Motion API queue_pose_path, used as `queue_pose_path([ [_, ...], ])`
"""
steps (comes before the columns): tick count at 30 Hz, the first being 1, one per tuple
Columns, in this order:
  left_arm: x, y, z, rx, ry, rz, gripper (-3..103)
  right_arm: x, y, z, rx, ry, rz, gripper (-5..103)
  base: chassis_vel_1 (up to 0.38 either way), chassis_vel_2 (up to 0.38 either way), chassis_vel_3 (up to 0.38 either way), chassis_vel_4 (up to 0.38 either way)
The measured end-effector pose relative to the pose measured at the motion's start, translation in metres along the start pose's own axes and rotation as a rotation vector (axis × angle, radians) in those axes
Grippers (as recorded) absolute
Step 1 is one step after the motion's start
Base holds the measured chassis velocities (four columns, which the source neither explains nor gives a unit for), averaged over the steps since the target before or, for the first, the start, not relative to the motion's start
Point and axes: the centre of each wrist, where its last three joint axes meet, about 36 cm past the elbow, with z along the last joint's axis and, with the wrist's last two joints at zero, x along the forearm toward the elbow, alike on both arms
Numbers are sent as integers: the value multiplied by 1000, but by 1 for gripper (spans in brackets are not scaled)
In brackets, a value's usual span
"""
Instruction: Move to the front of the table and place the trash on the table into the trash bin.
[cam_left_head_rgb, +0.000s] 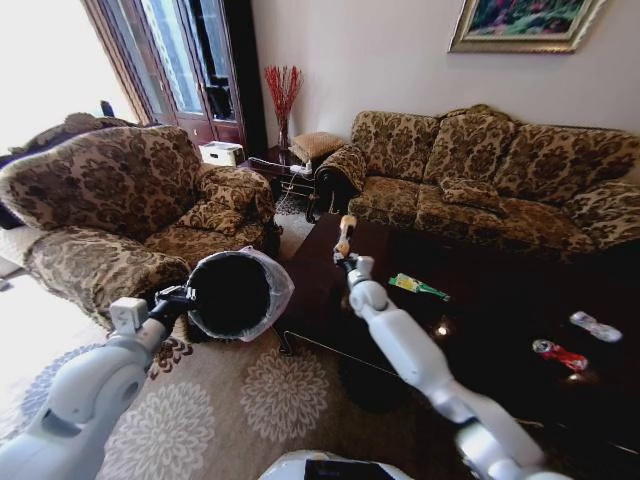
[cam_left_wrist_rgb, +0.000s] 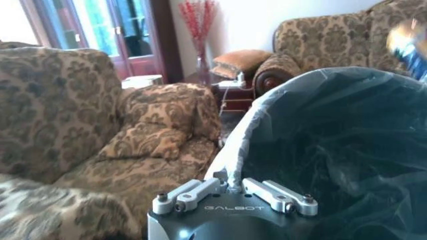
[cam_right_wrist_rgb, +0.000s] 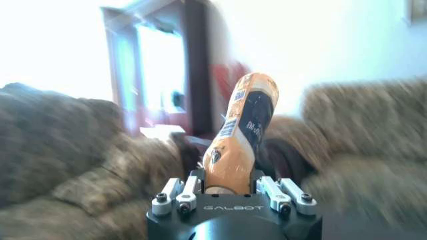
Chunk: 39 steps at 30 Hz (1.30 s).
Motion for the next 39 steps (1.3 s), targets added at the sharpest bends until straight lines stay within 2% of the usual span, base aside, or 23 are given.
queue_pose_path([
  [2, -18, 16, -8, -11, -11, 24, 0, 24, -20, -39, 13, -68, -136, 37, 0, 0, 0, 0],
  [3, -18, 16, -8, -11, -11, 24, 0, 24, -20, -39, 13, -68, -136, 37, 0, 0, 0, 0],
  [5, -44, 34, -18, -23, -15, 47, 0, 44, -29, -83, -14, -120, -325, 37, 0, 0, 0, 0],
  [6, -52, 38, -21, -26, -12, 53, 0, 47, -28, -93, -21, -133, -373, 37, 0, 0, 0, 0],
  [8, -75, 46, -30, -28, -11, 69, 0, 47, -18, -117, -22, -162, -477, 37, 0, 0, 0, 0],
  [9, -75, 46, -30, -28, -11, 69, 0, 47, -18, -117, -22, -162, -477, 37, 0, 0, 0, 0],
  [12, -115, 48, -45, -37, -9, 106, 0, 31, -1, -159, 24, -216, -600, 37, 0, 0, 0, 0],
  [14, -133, 48, -48, -45, 6, 129, 0, 13, 14, -182, 45, -235, -672, 37, 0, 0, 0, 0],
  [15, -133, 48, -48, -45, 6, 129, 0, 13, 14, -182, 45, -235, -672, 37, 0, 0, 0, 0],
  [17, -146, 53, -48, -49, 30, 134, 0, -14, 42, -194, 63, -236, -760, 37, 0, 0, 0, 0],
  [18, -152, 55, -50, -49, 47, 137, 0, -33, 64, -195, 92, -243, -821, 37, 0, 0, 0, 0],
  [21, -157, 55, -54, -50, 58, 146, 0, -44, 77, -193, 119, -254, -856, 37, 0, 0, 0, 0],
  [23, -167, 53, -64, -45, 80, 185, 0, -57, 98, -184, 189, -269, -910, 37, 0, 0, 0, 0],
  [24, -167, 53, -64, -45, 80, 185, 0, -57, 98, -184, 189, -269, -910, 37, 0, 0, 0, 0],
  [26, -175, 54, -77, -51, 123, 246, 0, -68, 115, -169, 291, -298, -961, 37, 0, 0, 0, 0],
  [27, -175, 54, -77, -51, 123, 246, 0, -68, 115, -169, 291, -298, -961, 37, 0, 0, 0, 0],
  [29, -183, 58, -85, -77, 159, 278, 0, -72, 121, -159, 355, -313, -983, 37, 0, 0, 0, 0],
  [31, -189, 62, -93, -96, 187, 300, 0, -75, 126, -146, 381, -322, -991, 37, 0, 0, 0, 0],
  [34, -192, 66, -104, -101, 199, 315, 0, -79, 126, -135, 403, -322, -989, 37, 0, 0, 0, 0],
  [39, -199, 70, -124, -106, 188, 329, 0, -83, 114, -104, 437, -302, -971, 37, 0, 0, 0, 0],
])
